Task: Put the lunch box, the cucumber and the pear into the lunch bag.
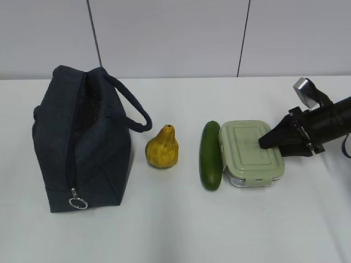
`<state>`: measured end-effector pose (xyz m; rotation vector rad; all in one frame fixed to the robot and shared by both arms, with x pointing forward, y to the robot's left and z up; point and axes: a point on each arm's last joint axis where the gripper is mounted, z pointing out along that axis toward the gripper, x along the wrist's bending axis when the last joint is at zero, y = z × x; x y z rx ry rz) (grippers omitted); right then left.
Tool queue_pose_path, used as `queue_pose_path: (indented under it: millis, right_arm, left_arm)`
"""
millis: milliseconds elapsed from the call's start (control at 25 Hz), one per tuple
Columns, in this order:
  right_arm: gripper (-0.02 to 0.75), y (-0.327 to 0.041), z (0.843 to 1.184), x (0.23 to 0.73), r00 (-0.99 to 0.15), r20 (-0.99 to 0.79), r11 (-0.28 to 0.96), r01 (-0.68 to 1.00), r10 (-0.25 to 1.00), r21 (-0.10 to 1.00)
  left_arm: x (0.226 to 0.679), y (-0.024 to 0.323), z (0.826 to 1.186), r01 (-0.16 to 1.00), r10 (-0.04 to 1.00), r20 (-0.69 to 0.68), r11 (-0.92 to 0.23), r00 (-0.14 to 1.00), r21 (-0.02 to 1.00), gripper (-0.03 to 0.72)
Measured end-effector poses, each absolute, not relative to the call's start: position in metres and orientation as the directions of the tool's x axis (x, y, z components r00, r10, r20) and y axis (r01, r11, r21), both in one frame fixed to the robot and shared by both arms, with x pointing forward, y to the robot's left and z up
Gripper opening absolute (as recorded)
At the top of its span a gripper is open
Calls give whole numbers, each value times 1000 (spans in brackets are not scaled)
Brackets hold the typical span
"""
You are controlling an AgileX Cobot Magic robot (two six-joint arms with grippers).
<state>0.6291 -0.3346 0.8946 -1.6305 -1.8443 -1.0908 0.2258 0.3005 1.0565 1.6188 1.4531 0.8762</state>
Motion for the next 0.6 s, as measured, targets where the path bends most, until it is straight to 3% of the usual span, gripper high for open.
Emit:
queue_pose_path:
  millis: [400,600]
  right_arm:
    - [381,-335,894,629,-204,765,-9,965,611,264]
    - [381,-335,894,629,-202,765,-9,965,611,262]
  left_arm:
    - [232,297,1061,471,991,-37,-30,131,881,242]
    - [278,281,1090,421,958,-216,119,191,899,242]
